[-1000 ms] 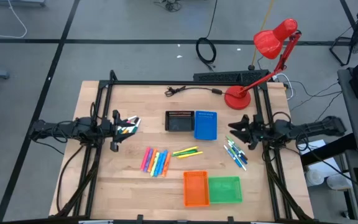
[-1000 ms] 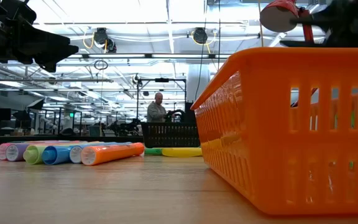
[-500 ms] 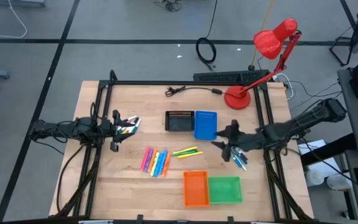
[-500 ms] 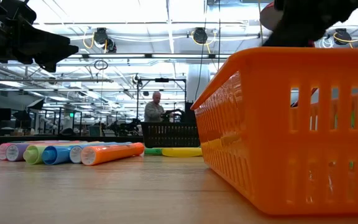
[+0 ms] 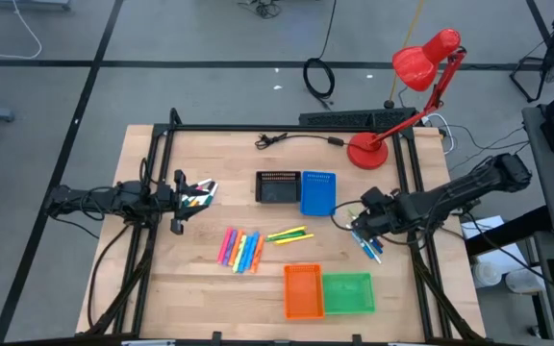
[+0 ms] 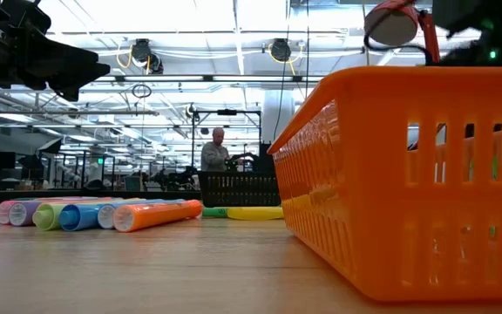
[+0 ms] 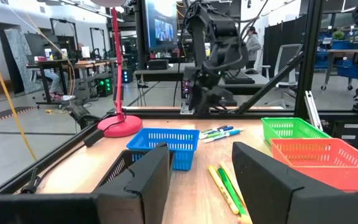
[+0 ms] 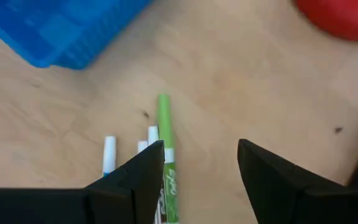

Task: Pick & Place Markers
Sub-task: Put the green marker pen into the blue bin

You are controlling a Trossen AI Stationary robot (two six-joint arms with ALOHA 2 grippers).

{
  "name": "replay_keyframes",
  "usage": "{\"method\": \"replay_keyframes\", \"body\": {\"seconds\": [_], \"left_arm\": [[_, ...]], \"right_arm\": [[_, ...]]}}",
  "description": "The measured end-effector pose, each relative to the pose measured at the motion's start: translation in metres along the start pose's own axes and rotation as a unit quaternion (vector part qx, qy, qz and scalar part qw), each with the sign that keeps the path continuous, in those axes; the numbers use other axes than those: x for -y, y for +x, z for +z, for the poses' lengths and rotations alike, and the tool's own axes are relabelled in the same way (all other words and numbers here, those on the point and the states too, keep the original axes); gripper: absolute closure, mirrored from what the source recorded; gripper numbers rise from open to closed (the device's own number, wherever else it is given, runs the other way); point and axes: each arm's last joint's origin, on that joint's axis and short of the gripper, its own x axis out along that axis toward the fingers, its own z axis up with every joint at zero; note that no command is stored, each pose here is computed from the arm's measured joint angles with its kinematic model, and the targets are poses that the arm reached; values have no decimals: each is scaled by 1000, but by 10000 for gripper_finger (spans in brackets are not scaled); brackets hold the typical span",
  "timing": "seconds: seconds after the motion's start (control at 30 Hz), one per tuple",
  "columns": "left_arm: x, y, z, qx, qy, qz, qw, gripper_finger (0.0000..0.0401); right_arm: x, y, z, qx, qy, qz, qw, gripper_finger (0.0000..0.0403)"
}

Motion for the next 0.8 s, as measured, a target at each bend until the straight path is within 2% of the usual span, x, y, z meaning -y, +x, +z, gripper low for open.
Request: {"method": "replay_keyframes", "body": {"seconds": [0.13, 0.37, 0.8], "left_arm": [[0, 0, 0, 0, 0, 0, 1000, 219], [0, 0, 0, 0, 0, 0, 1000, 219], [0, 0, 0, 0, 0, 0, 1000, 219]], "right_arm": [[7, 15, -10, -31, -3, -12, 999, 211], [12, 36, -26, -87, -3, 7, 996, 211], [7, 38, -26, -90, -6, 38, 995, 211]]}}
